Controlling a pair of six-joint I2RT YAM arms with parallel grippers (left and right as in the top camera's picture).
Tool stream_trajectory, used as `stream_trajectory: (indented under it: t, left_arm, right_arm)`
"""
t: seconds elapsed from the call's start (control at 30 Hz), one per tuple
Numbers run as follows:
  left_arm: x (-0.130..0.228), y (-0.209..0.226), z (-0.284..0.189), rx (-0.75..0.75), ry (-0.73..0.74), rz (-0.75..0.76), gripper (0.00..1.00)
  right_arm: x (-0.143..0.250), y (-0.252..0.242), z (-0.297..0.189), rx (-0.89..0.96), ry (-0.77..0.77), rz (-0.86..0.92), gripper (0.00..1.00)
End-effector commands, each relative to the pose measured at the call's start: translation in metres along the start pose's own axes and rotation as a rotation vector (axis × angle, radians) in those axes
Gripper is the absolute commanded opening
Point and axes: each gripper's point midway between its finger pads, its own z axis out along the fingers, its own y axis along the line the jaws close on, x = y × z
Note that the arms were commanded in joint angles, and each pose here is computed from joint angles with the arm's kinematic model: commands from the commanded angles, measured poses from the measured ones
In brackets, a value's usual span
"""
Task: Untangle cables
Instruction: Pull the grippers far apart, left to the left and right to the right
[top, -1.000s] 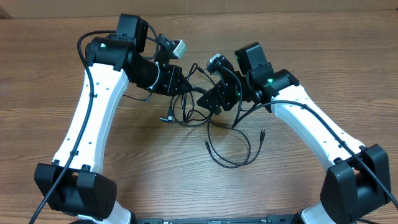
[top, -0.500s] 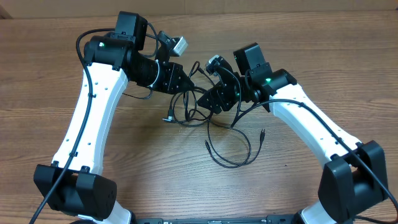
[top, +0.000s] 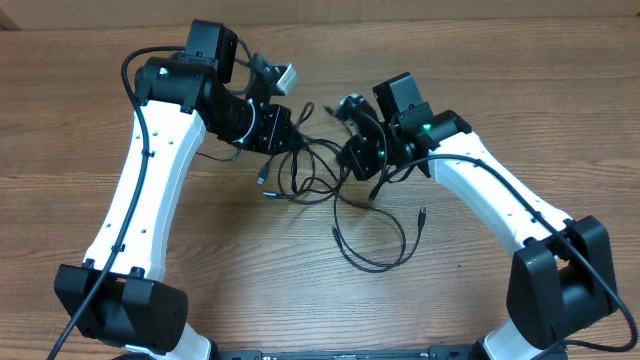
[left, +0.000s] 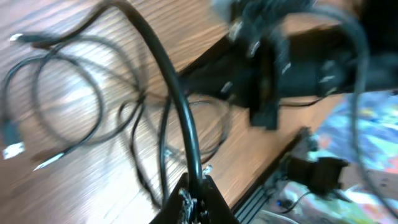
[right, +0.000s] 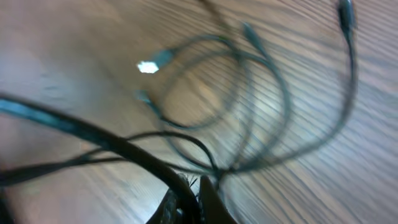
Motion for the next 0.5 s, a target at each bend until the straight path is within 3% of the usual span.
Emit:
stream_trajectory:
  t: [0.0,0.2,0.47]
  left_arm:
    - [0.002,0.029,-0.019,-0.165,-0.009,-0.002,0.04]
    - [0.011,0.078,-0.049,-0.308,-0.036,-0.172,0.04]
    - [0.021,0.112,-0.102,-0.417,-0.149,-0.273,0.04]
  right_arm:
    - [0.016,-0.076,-0.027,0.375,0.018,0.226,0.04]
    - [0.04,-0.141,-0.115,0.741,0.0,0.438,0.04]
    - [0.046,-0.175,-0.23,0.894,-0.176,0.635,0.04]
